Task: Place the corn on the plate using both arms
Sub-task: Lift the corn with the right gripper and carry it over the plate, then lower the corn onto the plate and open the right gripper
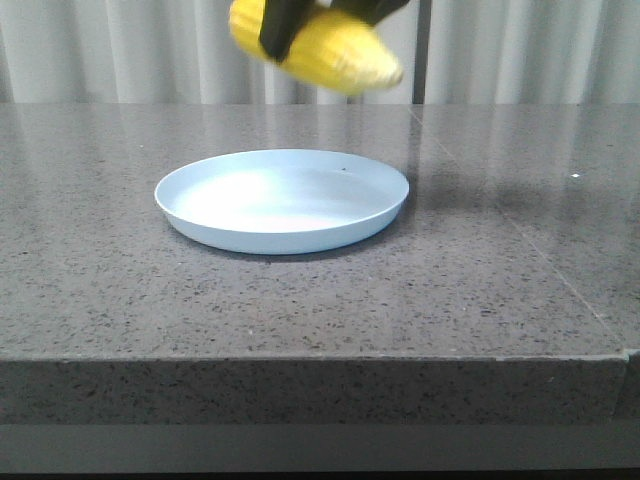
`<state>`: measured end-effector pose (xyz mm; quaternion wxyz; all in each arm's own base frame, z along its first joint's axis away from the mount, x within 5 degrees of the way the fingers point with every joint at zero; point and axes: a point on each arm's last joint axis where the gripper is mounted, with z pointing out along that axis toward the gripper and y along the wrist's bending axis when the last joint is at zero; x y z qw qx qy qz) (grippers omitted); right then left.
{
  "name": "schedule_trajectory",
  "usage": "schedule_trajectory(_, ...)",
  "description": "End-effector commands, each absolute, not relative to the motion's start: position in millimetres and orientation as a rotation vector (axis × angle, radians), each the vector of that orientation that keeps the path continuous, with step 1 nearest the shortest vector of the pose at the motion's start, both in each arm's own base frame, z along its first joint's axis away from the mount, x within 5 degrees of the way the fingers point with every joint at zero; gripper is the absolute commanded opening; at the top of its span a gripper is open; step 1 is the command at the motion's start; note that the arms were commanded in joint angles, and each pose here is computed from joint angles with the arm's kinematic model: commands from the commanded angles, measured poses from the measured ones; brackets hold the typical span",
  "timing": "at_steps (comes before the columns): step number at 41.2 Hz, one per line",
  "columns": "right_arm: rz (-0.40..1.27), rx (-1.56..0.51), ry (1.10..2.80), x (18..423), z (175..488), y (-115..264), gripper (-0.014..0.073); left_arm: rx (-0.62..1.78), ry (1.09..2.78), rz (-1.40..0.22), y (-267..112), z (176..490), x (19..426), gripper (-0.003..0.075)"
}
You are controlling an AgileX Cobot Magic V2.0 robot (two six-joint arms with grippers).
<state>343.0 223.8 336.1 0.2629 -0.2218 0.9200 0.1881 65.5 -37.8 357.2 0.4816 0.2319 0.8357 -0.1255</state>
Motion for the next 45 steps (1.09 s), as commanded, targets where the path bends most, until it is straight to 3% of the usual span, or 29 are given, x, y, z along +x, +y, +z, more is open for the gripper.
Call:
schedule_trajectory(1,0.552,-0.544,2.422,348.4,346.2,226.4,0.0259,0.538,1.943,-0.343,-40.0,371.0,67.5,0.0459)
schedule_trajectory(7,0.552,-0.543,2.476,357.5,324.6,232.7,0.0293,0.538,1.943,-0.343,-40.0,371.0,67.5,0.0459)
schedule_trajectory(14,0.551,-0.545,2.501,360.1,316.5,234.7,0.0538,0.538,1.943,-0.343,-40.0,371.0,67.5,0.0459)
schedule_trajectory(18,0.554,-0.546,2.493,357.6,321.7,233.2,0.0608,0.538,1.943,-0.343,-40.0,371.0,67.5,0.0459)
schedule_trajectory(30,0.497,-0.605,2.419,325.2,374.9,210.6,0.0591,0.538,1.943,-0.343,-40.0,371.0,67.5,0.0459)
schedule_trajectory(37,0.434,-0.667,2.334,285.6,413.9,187.7,0.0591,0.538,1.943,-0.343,-40.0,371.0,67.5,0.0459)
schedule_trajectory(45,0.379,-0.677,2.249,235.7,437.1,154.5,0.0591,0.538,1.943,-0.343,-40.0,371.0,67.5,0.0459)
